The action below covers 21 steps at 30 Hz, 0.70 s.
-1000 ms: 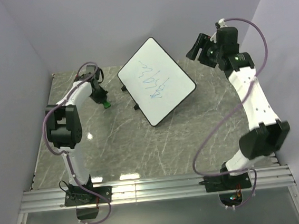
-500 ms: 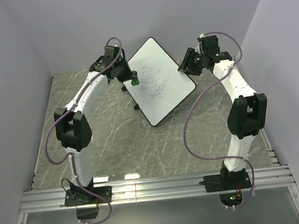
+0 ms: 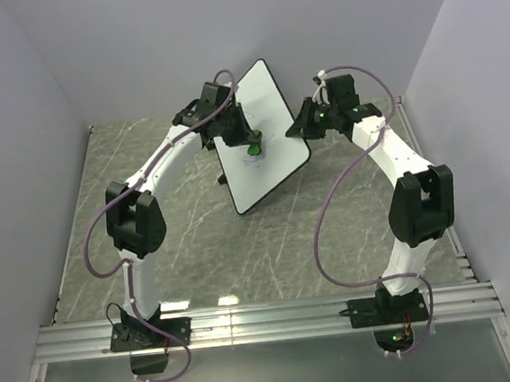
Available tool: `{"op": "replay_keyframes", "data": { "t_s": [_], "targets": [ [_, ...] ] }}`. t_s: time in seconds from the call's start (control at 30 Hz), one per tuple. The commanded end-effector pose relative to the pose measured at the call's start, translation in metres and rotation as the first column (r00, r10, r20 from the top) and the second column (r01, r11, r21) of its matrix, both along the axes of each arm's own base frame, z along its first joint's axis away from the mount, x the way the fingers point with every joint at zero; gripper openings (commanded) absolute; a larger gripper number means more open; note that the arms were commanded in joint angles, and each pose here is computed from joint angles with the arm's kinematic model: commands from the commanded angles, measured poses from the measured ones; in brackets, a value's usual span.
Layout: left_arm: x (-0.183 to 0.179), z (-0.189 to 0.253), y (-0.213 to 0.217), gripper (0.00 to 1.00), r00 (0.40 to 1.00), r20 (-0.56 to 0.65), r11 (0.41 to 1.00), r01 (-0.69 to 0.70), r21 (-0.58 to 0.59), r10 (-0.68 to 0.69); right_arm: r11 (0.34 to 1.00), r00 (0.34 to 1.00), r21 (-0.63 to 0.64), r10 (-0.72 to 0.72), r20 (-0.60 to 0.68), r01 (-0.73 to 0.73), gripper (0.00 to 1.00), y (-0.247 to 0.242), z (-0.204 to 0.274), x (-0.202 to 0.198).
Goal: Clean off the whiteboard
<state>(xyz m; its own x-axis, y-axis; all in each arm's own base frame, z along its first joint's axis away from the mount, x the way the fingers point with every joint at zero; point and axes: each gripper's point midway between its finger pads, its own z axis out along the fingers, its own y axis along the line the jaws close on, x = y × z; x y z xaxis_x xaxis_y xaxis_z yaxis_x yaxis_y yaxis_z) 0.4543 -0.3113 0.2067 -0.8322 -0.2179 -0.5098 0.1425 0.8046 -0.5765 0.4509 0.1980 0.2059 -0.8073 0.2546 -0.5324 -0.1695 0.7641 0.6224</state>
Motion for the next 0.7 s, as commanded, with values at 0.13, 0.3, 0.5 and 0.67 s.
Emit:
{"op": "replay_keyframes", "data": {
  "t_s": [0.13, 0.3, 0.5, 0.67],
  "targets": [
    [-0.009, 0.034, -0.033, 0.0, 0.988, 0.106, 0.991, 0.122, -0.047, -0.116, 0.993, 0.989, -0.119, -0.008, -0.145, -0.009, 0.05, -0.013, -0.042, -0.052],
    [-0.018, 0.036, -0.065, 0.01, 0.974, 0.112, 0.969, 0.209, -0.129, -0.195, 0.993, 0.989, -0.119, 0.0, -0.15, -0.018, 0.03, -0.014, -0.041, -0.062],
    [-0.007, 0.017, -0.081, 0.0, 0.975, 0.08, 0.963, 0.218, -0.161, -0.207, 0.992, 0.985, -0.106, 0.051, -0.163, -0.069, 0.0, -0.008, -0.04, -0.071],
    [-0.002, -0.039, -0.072, 0.0, 0.988, -0.034, 0.987, 0.151, -0.048, -0.153, 0.99, 0.986, -0.116, 0.057, -0.159, -0.076, 0.0, -0.009, -0.035, -0.072]
  ]
}}
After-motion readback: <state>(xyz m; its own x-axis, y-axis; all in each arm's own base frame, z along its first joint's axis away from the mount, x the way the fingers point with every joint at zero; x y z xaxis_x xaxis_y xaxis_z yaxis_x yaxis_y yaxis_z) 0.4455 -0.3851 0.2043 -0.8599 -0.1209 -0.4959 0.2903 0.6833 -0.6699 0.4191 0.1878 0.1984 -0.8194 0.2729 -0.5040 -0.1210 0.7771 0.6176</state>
